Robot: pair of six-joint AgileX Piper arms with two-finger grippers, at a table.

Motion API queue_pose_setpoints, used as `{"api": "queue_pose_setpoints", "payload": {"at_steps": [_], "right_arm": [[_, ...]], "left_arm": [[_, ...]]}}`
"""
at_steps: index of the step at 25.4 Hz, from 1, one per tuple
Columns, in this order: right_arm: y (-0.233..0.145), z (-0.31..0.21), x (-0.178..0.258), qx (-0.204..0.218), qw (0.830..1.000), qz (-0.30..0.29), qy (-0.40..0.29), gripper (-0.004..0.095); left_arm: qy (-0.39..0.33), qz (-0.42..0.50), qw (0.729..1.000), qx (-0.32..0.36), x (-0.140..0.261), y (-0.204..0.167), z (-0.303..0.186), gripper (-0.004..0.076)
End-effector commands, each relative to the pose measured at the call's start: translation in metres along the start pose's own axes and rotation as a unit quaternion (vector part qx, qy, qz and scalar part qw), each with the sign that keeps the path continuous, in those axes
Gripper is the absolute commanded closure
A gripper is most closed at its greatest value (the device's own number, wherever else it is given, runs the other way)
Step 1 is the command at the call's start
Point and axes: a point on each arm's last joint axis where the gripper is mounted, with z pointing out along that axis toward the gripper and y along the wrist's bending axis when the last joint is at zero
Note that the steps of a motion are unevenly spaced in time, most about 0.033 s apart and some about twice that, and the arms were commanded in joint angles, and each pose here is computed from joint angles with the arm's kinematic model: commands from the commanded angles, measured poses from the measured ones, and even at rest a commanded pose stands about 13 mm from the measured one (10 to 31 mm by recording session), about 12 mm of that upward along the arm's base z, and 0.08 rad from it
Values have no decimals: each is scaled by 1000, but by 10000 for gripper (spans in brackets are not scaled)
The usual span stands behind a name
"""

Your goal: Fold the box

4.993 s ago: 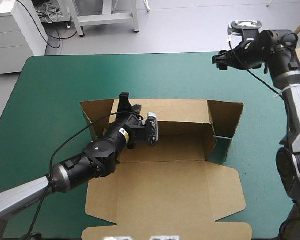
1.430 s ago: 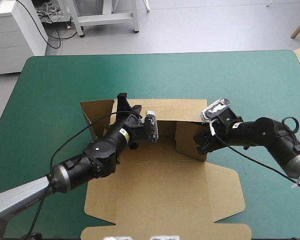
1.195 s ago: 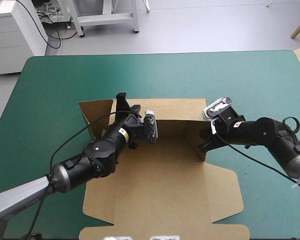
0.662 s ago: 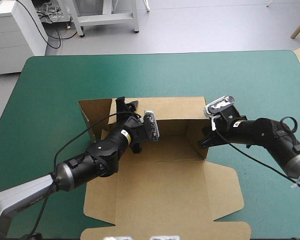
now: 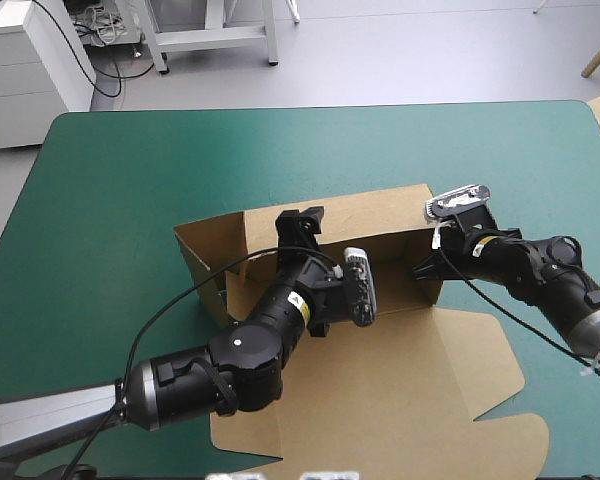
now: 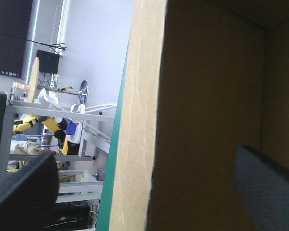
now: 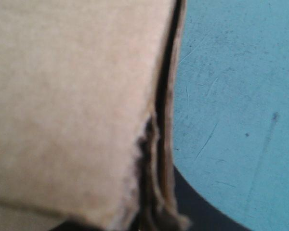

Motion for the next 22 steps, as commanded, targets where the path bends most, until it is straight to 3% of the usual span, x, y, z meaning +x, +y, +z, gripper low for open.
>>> {"api": "queue_pose_setpoints", "payload": {"at_steps": [1,6,12,15,17,18,19,20,22], "right_arm": [[-5,-10,-11,19,999,-12,-40,924],[-5,-10,-11,19,999,-12,-40,924],[-5,-10,-11,19,999,-12,-40,924],[-5,-10,-11,18,999,-11,-40,924],[-5,-10,-10,18,999,-11,-38,924],[-5,-10,-10,17,999,-11,-36,924],[-5,-10,-10,17,999,-11,-35,924],[-4,-10,-10,17,999,-11,-35,924],[-4,-10,-10,17,999,-11,-35,924]], "left_arm": [[-20,13,1000,-20,-19,15,-29,28],[-44,1,994,96,-39,21,-52,29],[-33,-12,989,143,-42,54,-71,33],[-13,-52,989,140,-33,80,-72,83],[9,-75,988,134,-23,97,-70,184],[32,-112,985,126,-9,116,-67,318],[42,-131,983,121,-2,125,-65,402],[55,-169,978,104,14,142,-63,567],[66,-218,970,81,38,162,-67,729]]}}
